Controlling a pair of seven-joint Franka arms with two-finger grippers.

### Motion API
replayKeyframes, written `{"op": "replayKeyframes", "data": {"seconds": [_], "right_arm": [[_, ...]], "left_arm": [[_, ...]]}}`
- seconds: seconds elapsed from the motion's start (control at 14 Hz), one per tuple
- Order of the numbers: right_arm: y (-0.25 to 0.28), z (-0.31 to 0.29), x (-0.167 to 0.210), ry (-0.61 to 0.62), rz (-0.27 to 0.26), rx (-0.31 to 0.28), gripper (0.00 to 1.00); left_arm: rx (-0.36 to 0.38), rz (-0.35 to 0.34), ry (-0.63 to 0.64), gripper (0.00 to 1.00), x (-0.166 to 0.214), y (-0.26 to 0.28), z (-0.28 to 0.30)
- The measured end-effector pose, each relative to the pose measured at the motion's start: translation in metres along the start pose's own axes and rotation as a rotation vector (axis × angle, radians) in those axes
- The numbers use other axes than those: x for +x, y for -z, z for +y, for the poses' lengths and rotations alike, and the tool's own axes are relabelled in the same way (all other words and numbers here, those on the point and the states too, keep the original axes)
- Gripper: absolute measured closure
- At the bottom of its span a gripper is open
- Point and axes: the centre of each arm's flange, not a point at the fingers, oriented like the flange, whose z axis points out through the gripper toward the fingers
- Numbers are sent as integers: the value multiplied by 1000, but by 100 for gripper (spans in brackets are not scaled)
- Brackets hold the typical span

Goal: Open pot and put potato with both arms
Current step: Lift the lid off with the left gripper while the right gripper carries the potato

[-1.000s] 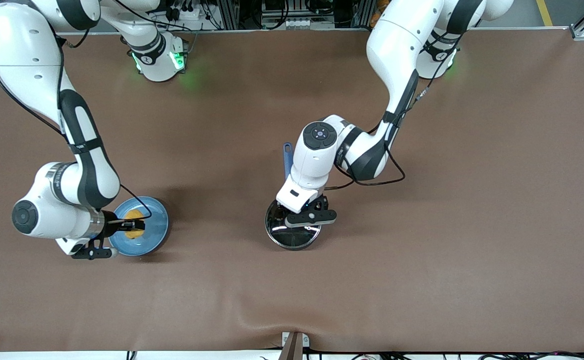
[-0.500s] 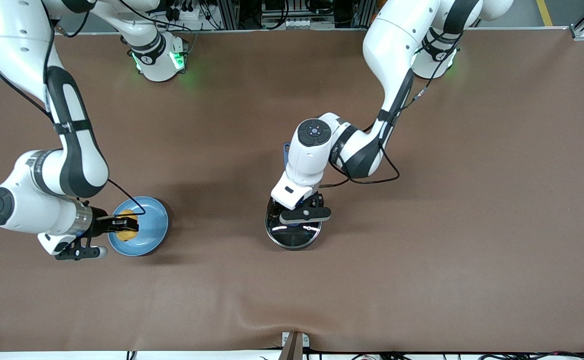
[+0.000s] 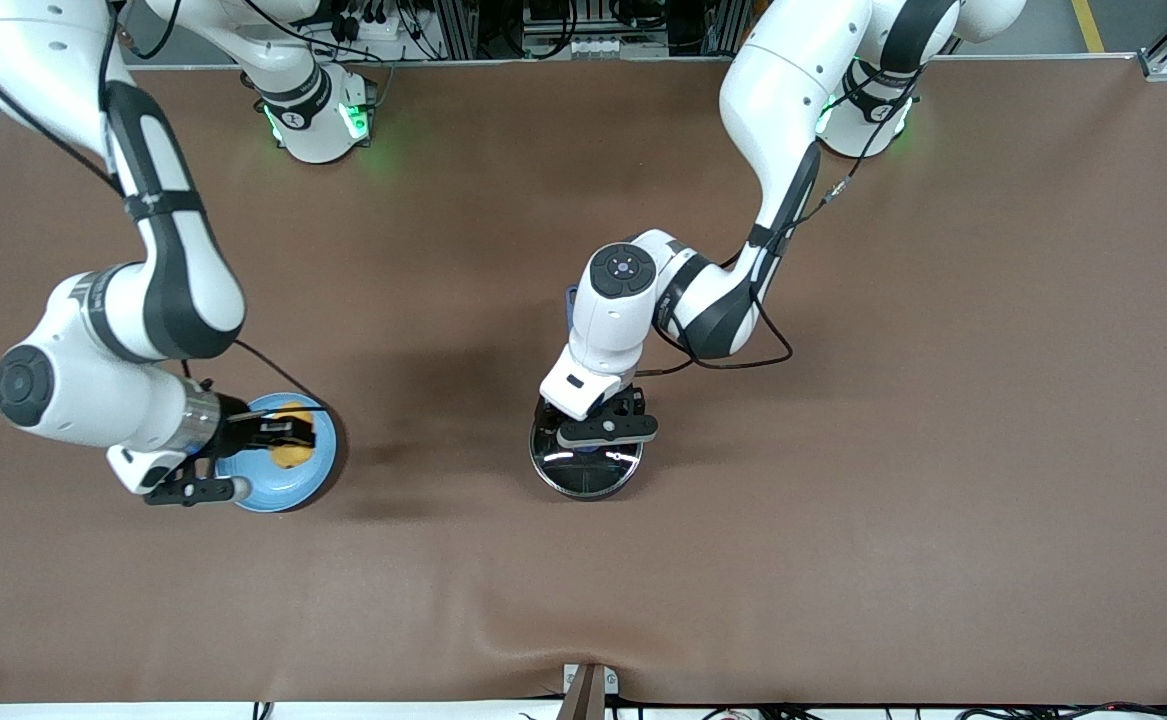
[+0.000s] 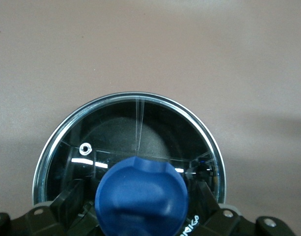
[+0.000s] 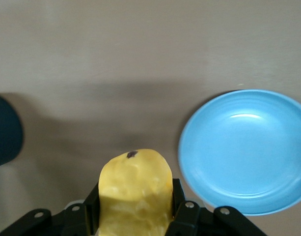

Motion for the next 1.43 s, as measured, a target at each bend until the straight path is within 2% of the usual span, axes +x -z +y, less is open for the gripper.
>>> {"op": "replayKeyframes", "data": {"seconds": [0.14, 0.36, 0.43, 0.79, 1.14, 1.29, 1.43], "right_arm": [[6, -26, -4, 28, 6, 14, 43], [14, -48, -9, 61, 14, 25, 43], [15, -56, -11, 62, 15, 28, 43], [12, -110, -21, 17, 20, 34, 43], [11, -164, -33, 9, 52, 44, 43], [9, -184, -36, -5, 89, 58, 43], [0, -222, -44, -11, 140, 84, 43]], "left_arm": [[1, 1, 0, 5, 0, -1, -1], [-11, 13, 35, 34, 3, 5, 4], [-10, 13, 59, 39, 3, 5, 4], [-17, 31, 110, 39, 17, 20, 3], [-22, 48, 169, 39, 71, 137, -15], [8, 31, 153, 39, 90, 177, -45], [38, 15, 112, 39, 111, 200, -98]]}}
